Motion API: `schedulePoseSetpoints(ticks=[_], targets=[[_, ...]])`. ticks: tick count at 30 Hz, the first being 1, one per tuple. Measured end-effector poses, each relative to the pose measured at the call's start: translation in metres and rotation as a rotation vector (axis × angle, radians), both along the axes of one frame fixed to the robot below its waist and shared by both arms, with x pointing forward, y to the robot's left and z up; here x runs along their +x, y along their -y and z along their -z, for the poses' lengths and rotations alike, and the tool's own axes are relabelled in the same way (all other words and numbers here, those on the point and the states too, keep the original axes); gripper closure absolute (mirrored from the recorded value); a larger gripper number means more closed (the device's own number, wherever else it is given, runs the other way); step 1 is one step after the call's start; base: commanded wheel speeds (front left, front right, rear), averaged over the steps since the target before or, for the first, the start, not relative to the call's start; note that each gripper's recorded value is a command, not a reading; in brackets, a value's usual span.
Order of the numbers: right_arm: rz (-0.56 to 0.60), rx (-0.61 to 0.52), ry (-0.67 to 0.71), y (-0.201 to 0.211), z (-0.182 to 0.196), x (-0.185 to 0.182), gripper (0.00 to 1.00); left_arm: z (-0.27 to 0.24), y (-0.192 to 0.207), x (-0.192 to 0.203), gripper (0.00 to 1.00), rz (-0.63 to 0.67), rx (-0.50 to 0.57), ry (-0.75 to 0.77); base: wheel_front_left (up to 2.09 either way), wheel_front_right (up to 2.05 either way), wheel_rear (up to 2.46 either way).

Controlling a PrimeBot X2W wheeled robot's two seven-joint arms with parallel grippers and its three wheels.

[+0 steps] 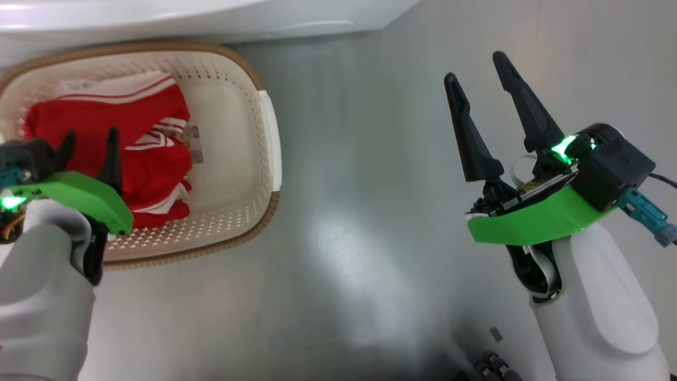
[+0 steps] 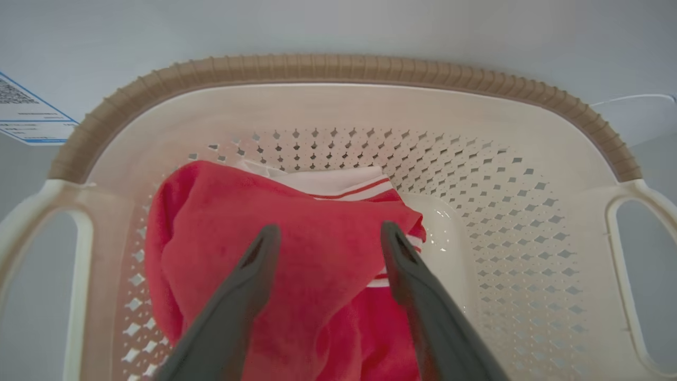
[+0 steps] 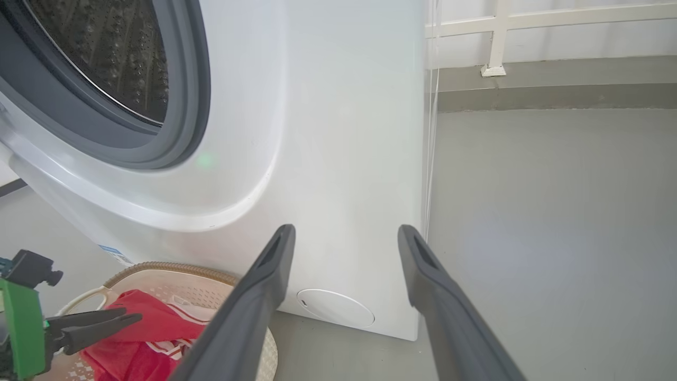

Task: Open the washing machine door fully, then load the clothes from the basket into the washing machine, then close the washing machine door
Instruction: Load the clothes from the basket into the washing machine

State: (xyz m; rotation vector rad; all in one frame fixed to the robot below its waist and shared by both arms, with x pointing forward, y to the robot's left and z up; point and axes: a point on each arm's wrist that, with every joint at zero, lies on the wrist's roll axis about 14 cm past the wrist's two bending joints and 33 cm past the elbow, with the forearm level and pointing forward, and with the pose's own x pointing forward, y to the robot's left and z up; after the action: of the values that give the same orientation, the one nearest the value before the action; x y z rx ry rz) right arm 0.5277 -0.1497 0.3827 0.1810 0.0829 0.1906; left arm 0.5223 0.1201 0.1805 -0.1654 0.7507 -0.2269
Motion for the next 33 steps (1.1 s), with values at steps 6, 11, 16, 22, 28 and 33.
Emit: schedulePoseSetpoints(ticks=[6,11,16,22,28,33], targets=[[0.008,-0.006,-0.015,0.003,0.010,0.002,0.00,0.027,0.005,-0.009,0.00,0.023,0.015,-0.109,0.00,0.00,0.00],[0.015,-0.011,-0.030,0.006,0.016,0.000,0.00,0.042,0.011,-0.014,0.00,0.067,0.036,-0.189,0.00,0.00,0.00],[0.015,-0.011,-0.041,0.006,0.021,-0.001,0.00,0.055,0.017,-0.021,0.00,0.114,0.058,-0.268,0.00,0.00,0.00],[0.023,-0.024,-0.042,0.011,0.025,0.002,0.00,0.075,0.014,-0.031,0.00,0.169,0.106,-0.369,0.00,0.00,0.00],[0.033,-0.033,-0.059,0.015,0.032,0.000,0.00,0.085,0.015,-0.031,0.67,0.184,0.117,-0.410,0.00,0.00,0.00],[0.036,-0.034,-0.062,0.015,0.033,-0.001,0.00,0.088,0.013,-0.034,1.00,0.191,0.129,-0.427,0.00,0.00,0.00]])
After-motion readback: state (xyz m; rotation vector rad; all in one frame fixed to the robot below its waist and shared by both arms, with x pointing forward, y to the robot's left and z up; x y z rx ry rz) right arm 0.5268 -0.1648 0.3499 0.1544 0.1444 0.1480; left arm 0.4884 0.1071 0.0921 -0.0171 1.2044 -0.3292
